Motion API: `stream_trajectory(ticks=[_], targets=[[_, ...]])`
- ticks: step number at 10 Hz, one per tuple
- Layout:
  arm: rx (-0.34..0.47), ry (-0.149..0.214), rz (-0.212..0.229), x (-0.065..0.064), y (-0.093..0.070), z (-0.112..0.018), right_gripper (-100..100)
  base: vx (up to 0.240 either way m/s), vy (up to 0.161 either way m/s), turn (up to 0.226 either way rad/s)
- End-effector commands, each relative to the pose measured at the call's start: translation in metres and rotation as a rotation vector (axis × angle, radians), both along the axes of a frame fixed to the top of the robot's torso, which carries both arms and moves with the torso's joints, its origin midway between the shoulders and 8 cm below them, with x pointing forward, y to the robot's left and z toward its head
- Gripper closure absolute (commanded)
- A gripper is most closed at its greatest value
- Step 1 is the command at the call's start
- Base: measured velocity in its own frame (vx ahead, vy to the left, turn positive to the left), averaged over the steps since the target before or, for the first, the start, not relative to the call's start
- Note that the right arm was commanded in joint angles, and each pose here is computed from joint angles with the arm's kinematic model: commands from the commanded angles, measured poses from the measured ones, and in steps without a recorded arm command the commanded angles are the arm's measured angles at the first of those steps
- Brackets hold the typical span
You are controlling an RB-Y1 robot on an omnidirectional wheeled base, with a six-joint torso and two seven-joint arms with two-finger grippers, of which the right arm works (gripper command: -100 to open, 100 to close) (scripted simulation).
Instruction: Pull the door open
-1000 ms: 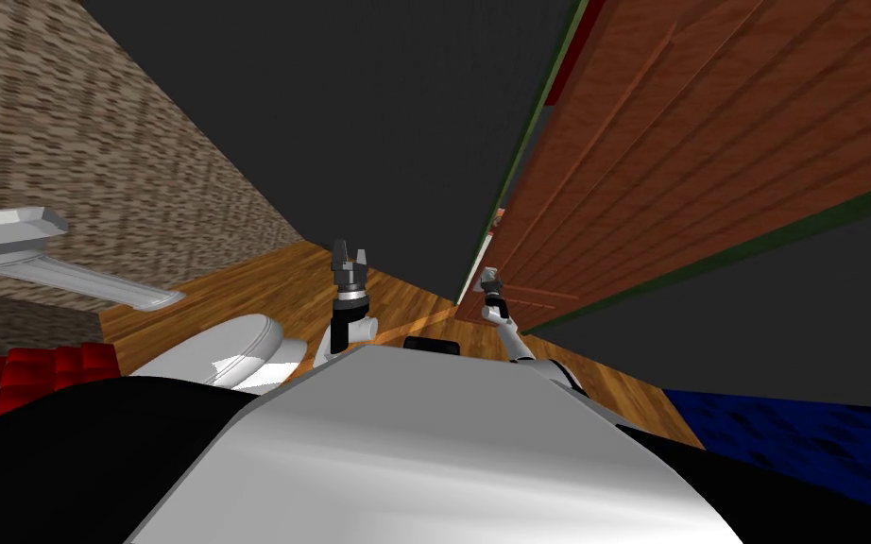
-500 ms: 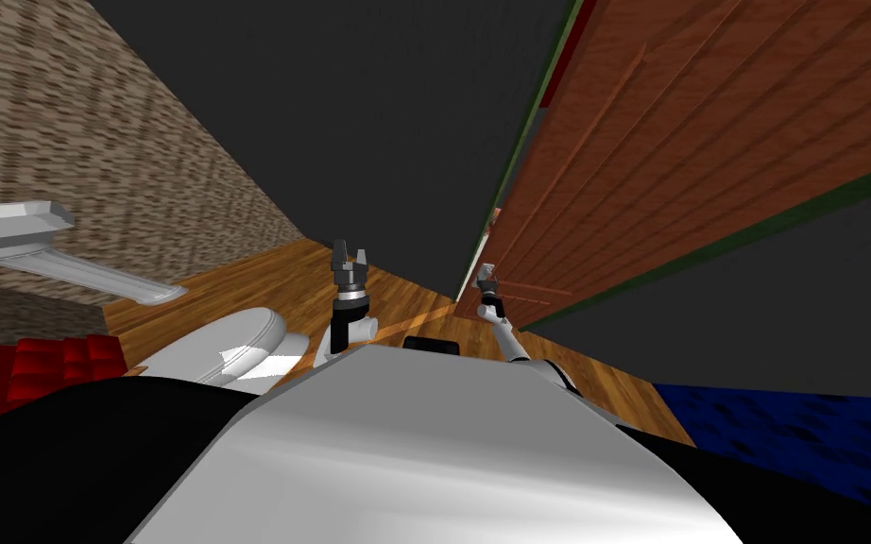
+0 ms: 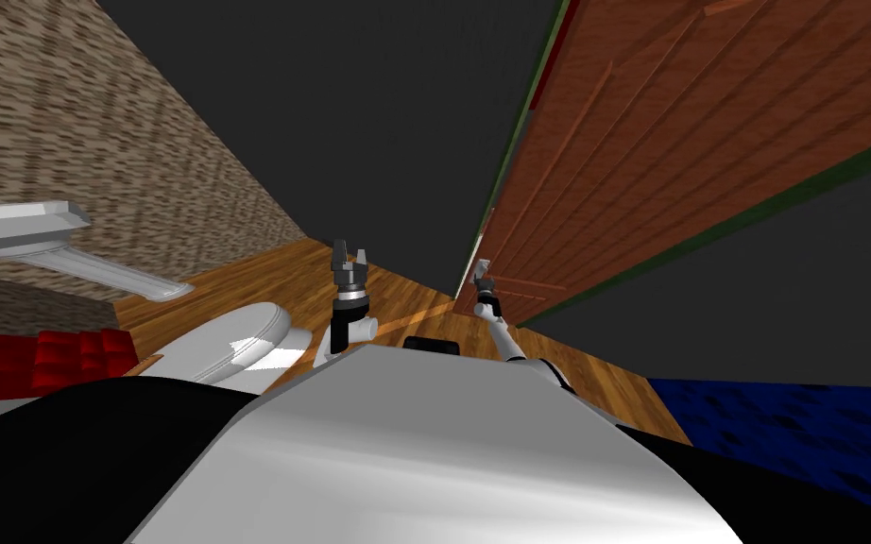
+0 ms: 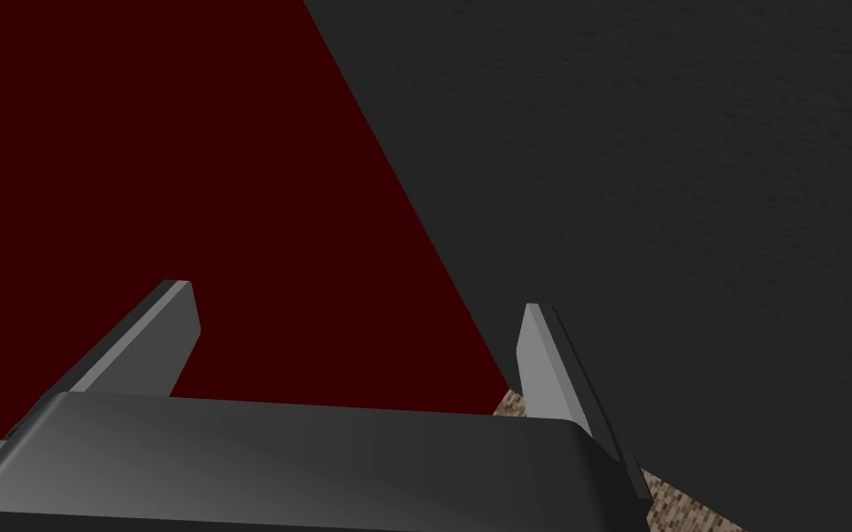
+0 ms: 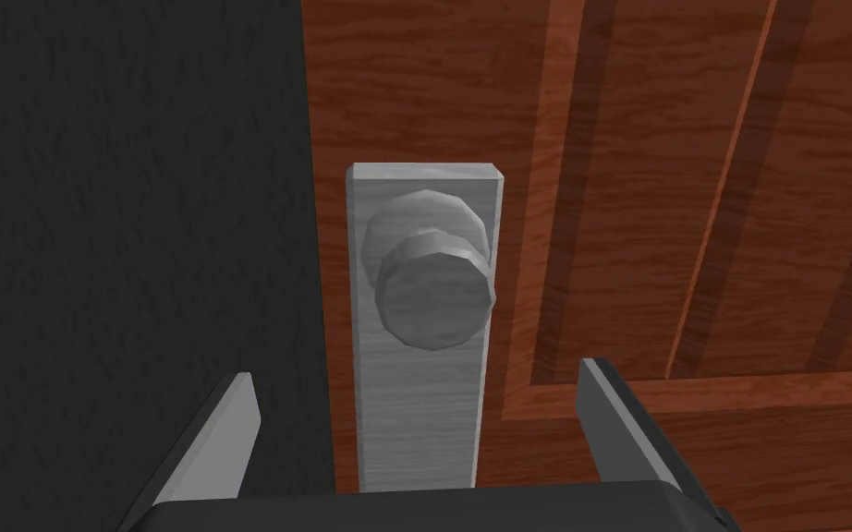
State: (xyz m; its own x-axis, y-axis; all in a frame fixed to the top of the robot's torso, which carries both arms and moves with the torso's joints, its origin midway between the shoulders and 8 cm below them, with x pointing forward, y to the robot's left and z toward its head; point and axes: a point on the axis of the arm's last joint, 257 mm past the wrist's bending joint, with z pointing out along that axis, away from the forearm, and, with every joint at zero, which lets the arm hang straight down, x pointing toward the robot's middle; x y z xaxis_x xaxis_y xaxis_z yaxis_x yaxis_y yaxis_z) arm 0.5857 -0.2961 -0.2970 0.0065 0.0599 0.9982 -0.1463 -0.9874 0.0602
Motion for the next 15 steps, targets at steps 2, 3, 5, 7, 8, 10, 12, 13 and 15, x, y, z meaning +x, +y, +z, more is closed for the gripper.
stream_trajectory(ticks=[2,3,5,7,8,10,12,13,15], targets=[[0.037,-0.005,0.001,0.000,0.003,0.001,-100,-0.064,-0.024,0.004],[0.042,-0.005,-0.024,-0.003,-0.020,-0.001,-100,0.079,0.012,0.177],[0.043,-0.006,-0.060,-0.010,-0.053,-0.001,-100,0.180,0.010,0.203],[0.042,-0.010,-0.097,-0.017,-0.087,0.000,-100,0.190,0.013,0.189],[0.038,-0.006,-0.083,-0.018,-0.078,-0.003,-100,0.087,0.013,0.037],[0.038,-0.006,-0.083,-0.018,-0.078,-0.003,100,-0.018,-0.011,-0.035],[0.038,-0.006,-0.083,-0.018,-0.078,-0.003,100,-0.023,-0.005,0.015],[0.038,-0.006,-0.083,-0.018,-0.078,-0.003,100,-0.009,0.002,-0.004],[0.040,-0.003,-0.070,-0.021,-0.080,-0.004,100,-0.076,-0.039,0.082]])
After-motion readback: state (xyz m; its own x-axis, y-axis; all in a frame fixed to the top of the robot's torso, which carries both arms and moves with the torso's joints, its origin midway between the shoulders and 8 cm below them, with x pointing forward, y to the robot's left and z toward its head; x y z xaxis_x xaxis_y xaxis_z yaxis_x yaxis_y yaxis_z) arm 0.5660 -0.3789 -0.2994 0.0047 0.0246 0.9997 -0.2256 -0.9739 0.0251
